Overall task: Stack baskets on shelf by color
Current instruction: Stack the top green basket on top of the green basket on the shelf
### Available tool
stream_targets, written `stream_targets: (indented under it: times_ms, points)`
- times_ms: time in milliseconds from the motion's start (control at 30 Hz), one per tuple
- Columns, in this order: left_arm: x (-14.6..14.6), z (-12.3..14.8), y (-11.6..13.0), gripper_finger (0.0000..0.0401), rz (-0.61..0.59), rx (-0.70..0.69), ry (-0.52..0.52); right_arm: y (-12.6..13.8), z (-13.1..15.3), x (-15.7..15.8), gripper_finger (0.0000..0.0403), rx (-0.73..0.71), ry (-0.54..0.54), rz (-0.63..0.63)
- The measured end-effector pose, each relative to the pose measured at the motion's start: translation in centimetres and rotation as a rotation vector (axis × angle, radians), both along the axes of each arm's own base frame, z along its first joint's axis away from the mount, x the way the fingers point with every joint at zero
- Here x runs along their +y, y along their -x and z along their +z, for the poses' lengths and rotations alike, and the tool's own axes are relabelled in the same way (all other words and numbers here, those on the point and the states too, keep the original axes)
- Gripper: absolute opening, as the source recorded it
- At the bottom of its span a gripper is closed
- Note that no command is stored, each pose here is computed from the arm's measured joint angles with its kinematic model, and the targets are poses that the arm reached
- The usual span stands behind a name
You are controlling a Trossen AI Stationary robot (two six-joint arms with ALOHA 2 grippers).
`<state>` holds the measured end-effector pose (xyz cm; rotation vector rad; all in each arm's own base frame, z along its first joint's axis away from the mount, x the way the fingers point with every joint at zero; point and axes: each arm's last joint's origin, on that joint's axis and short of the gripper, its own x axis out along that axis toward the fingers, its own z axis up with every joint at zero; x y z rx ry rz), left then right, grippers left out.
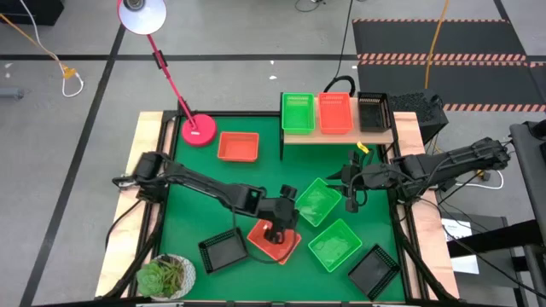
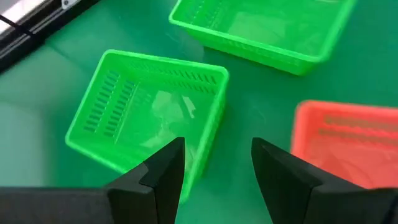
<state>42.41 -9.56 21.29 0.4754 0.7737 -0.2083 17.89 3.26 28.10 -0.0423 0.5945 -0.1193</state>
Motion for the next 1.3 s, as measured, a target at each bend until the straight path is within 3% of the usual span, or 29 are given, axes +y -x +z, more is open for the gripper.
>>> stream_targets:
  times_ms: [167,400,700,867,1100,1300]
  points:
    - [0.6,-1.1,-1.4,0.0188,0.009,0.017,-0.014,0.3,0.1,0.1,0.0105,0.000,0.002,0.010]
    - [2.0,-2.2,-1.7,0.0188,-0.045,0.068,0.031,0.8,0.2,-0.1,0.0105,0.000,-0.010,-0.021]
    - [3.2,-4.3,-2.3,0.0185,-0.054,0.104,-0.005,0.8,0.3,-0.1,0.0105,-0.009,-0.017,-0.040]
    - [3.4,-5.4,-2.4,0.0140,-0.067,0.135,-0.026,0.8,0.3,-0.1,0.0105,-0.014,-0.019,-0.039]
    - [3.2,-4.1,-2.2,0.0020,-0.084,0.113,-0.034,0.8,0.3,-0.1,0.0105,-0.015,-0.017,-0.038]
    - [3.0,-1.1,-0.8,0.0022,-0.077,0.112,-0.023,0.8,0.4,0.2,0.0105,-0.023,-0.020,-0.022]
